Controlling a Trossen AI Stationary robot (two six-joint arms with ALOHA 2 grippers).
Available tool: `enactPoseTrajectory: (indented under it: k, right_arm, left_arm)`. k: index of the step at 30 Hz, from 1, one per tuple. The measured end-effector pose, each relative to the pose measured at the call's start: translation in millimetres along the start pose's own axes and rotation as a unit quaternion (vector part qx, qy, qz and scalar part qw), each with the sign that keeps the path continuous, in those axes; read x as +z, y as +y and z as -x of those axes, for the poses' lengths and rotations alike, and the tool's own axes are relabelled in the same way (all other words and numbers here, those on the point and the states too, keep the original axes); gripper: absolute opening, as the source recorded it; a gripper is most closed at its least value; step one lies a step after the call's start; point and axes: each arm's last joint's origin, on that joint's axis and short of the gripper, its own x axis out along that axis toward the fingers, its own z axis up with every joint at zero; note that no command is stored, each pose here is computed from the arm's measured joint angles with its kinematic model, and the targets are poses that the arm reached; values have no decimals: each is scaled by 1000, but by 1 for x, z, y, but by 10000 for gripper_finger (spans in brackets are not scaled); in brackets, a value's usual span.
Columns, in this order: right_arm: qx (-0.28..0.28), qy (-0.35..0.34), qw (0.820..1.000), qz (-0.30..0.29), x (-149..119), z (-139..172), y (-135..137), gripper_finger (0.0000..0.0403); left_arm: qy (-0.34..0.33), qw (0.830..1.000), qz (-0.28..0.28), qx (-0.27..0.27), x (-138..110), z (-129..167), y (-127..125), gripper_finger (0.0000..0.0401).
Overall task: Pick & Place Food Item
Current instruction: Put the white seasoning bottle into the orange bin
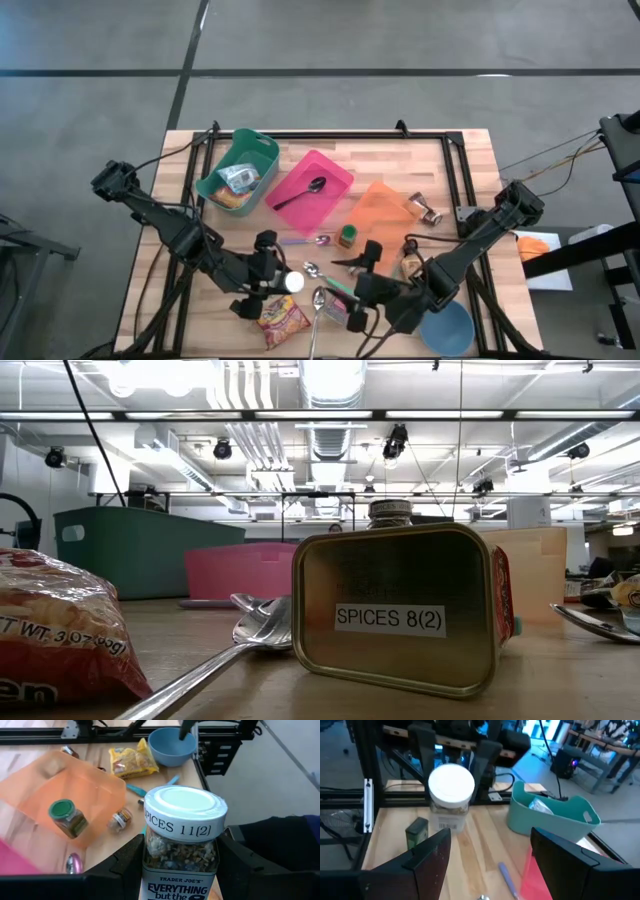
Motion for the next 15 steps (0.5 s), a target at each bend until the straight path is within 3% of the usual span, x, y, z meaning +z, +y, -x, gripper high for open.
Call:
enactPoseTrajectory:
  k: [6,11,15]
  right_arm:
    - [30,-8,999,12,17,-1,-2,272]
    - [65,25,997,-40,39,-15,-21,272]
    - [41,65,995,-71,51,-22,-42,272]
  left_arm:
    - [3,1000,2,-9,0,0,-1,185]
    - [-3,999,42,4,2,-2,5,185]
    - [-9,999,53,5,3,-3,5,185]
